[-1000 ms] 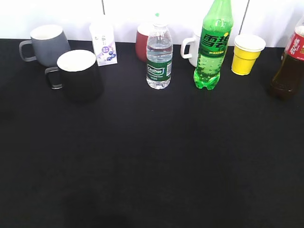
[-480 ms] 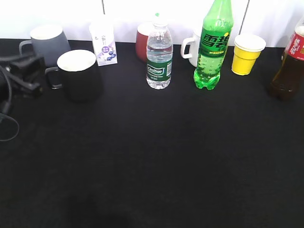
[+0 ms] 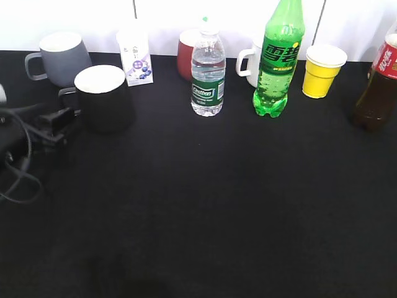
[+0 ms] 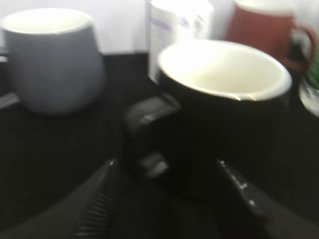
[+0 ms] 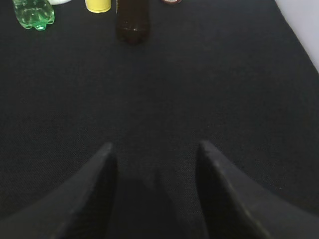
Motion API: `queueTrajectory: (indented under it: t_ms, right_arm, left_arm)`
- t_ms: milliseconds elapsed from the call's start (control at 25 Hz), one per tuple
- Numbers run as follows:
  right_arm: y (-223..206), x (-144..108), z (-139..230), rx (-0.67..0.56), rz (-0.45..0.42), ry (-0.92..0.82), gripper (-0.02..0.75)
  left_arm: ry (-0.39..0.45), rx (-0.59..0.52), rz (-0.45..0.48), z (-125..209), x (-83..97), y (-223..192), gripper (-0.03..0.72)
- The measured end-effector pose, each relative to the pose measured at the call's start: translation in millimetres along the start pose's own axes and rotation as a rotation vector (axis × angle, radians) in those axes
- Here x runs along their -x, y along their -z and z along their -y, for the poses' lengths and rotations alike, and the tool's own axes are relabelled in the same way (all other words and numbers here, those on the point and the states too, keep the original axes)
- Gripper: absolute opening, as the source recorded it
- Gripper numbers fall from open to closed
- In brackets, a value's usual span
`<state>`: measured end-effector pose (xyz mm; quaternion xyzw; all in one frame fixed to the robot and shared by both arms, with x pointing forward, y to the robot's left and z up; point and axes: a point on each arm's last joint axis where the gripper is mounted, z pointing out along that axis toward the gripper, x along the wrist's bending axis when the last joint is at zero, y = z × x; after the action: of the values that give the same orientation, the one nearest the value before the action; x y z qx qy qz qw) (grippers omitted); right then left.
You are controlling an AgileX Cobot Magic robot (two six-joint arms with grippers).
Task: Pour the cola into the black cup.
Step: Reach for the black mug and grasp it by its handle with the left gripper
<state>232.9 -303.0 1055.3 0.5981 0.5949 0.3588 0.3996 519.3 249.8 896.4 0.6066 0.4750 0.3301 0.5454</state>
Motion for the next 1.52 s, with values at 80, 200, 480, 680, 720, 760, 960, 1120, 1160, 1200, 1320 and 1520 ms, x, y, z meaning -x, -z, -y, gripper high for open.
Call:
queueTrajectory:
  t_ms: [80, 200, 480, 680, 720, 760, 960, 1120, 1160, 1200, 1320, 1520]
  right_arm:
    - [0, 0, 0, 0.0, 0.0, 0.0, 0.397]
    - [0, 0, 0, 0.0, 0.0, 0.0, 0.397]
    - [0, 0, 0, 0.0, -0.002, -0.001, 0.397]
    - [0, 0, 0, 0.0, -0.003, -0.002, 0.396]
    - [0, 0, 0, 0.0, -0.004, -0.002, 0.396]
    - [0, -1, 0, 0.0, -0.006, -0.004, 0.396]
    - [0, -1, 0, 0.0, -0.006, -0.004, 0.396]
    - [0, -1, 0, 0.0, -0.006, -0.004, 0.397]
    - [0, -1, 0, 0.0, -0.007, -0.004, 0.397]
    - [0, -1, 0, 0.0, -0.007, -0.004, 0.397]
    - [0, -1, 0, 0.0, -0.007, -0.004, 0.396]
    - [0, -1, 0, 0.0, -0.007, -0.004, 0.397]
  left_arm:
    - [0.031, -0.054, -0.035, 20, -5.5, -5, 0.455]
    - [0.034, -0.052, -0.038, 23, -7.8, -12, 0.455]
    - [0.021, 0.014, -0.038, 7, -8.6, -17, 0.456]
    - [0.01, 0.061, -0.034, -3, -10.5, -27, 0.456]
    - [0.01, 0.061, -0.034, -3, -10.5, -27, 0.456]
    - [0.01, 0.061, -0.034, -3, -10.6, -27, 0.456]
    - [0.008, 0.079, -0.04, -4, -14.9, -41, 0.456]
    - [0.022, 0.064, -0.043, 9, -17.4, -47, 0.456]
    - [0.02, 0.07, -0.043, 8, -18.1, -49, 0.456]
    - [0.018, 0.075, -0.044, 7, -18.9, -52, 0.456]
    - [0.012, 0.099, -0.043, 0, -20.3, -59, 0.456]
    - [0.008, 0.105, -0.04, 1, -22.5, -68, 0.456]
